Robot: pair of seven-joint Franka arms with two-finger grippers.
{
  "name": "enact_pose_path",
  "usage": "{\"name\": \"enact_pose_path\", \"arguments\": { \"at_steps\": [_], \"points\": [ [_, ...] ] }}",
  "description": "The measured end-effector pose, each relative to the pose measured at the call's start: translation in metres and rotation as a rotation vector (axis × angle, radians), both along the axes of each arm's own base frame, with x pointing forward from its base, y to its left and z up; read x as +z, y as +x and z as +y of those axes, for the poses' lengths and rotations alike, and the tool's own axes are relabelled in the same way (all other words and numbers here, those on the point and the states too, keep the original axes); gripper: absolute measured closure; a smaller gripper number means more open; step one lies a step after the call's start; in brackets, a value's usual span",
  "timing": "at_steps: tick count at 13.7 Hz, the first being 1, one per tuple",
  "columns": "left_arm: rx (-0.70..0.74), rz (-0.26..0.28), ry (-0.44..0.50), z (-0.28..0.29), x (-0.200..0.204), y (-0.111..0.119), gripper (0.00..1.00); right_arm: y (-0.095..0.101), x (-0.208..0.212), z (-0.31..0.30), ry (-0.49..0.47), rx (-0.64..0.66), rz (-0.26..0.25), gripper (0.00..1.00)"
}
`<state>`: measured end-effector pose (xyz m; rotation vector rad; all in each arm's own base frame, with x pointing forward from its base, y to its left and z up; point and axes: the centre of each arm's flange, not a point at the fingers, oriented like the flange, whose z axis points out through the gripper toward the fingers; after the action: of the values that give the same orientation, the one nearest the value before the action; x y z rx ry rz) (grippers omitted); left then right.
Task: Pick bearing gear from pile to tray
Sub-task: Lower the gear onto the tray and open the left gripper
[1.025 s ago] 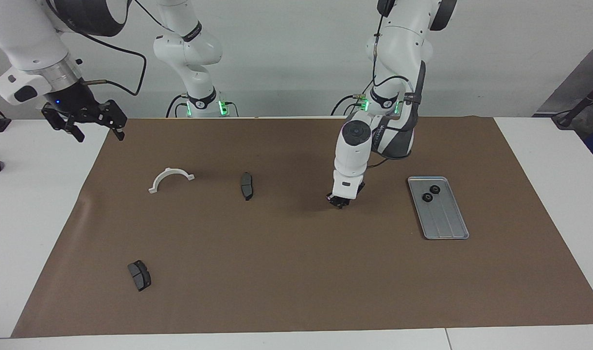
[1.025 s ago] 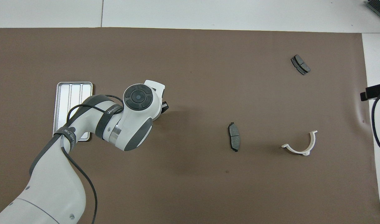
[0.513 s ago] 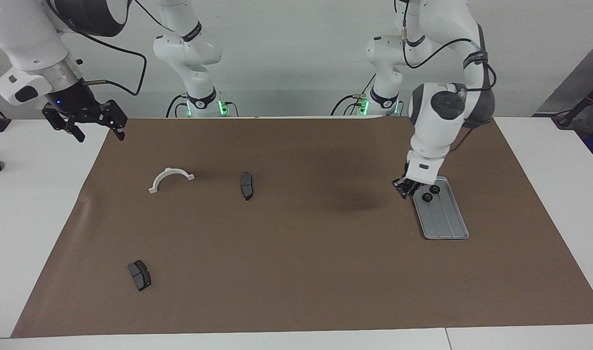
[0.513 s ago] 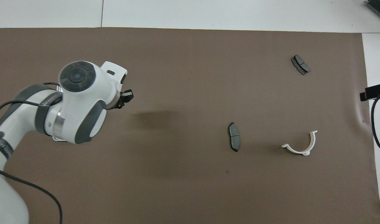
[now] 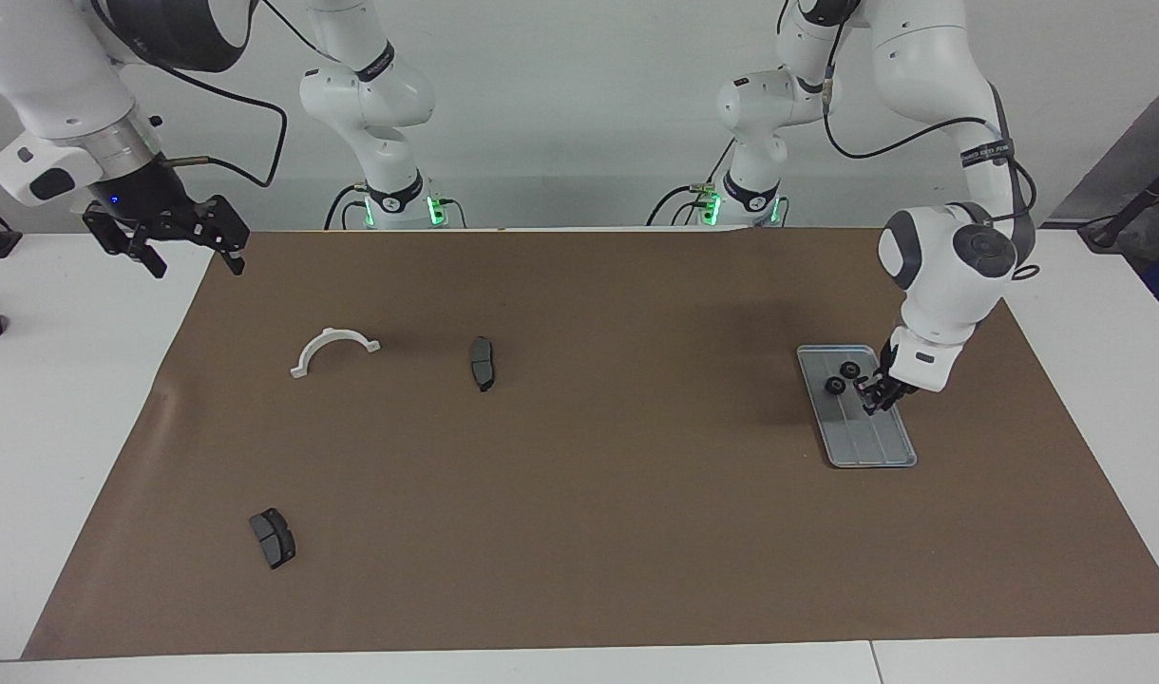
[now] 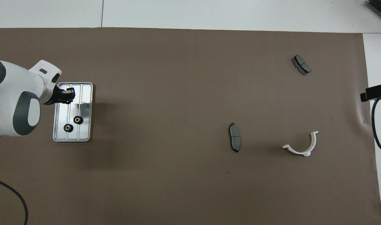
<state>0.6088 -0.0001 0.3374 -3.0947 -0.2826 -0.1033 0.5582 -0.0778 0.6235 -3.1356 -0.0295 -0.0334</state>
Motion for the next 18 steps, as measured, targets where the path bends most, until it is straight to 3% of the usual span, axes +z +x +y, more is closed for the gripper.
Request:
{"name": "enact_pose_path", "arguments": {
  "at_steps": [3, 7, 10, 14, 18],
  "points": [
    [-0.014, 0.006, -0.009, -0.007, -0.03, -0.01, 0.75, 0.0, 0.0, 0.0, 0.0, 0.0, 0.0, 0.0],
    [-0.021, -0.007, -0.007, -0.007, -0.018, -0.004, 0.35, 0.0, 0.0, 0.0, 0.0, 0.0, 0.0, 0.0],
    [-0.121, 0.03, 0.018, -0.005, 0.047, 0.009, 0.0, 0.0, 0.0, 0.0, 0.0, 0.0, 0.0, 0.0],
    [-0.254, 0.073, 0.041, -0.011, 0.134, 0.0, 0.0, 0.0, 0.0, 0.0, 0.0, 0.0, 0.0, 0.0],
    [-0.29, 0.091, 0.018, -0.038, 0.174, -0.015, 0.0, 0.0, 0.0, 0.0, 0.0, 0.0, 0.0, 0.0]
  ]
}}
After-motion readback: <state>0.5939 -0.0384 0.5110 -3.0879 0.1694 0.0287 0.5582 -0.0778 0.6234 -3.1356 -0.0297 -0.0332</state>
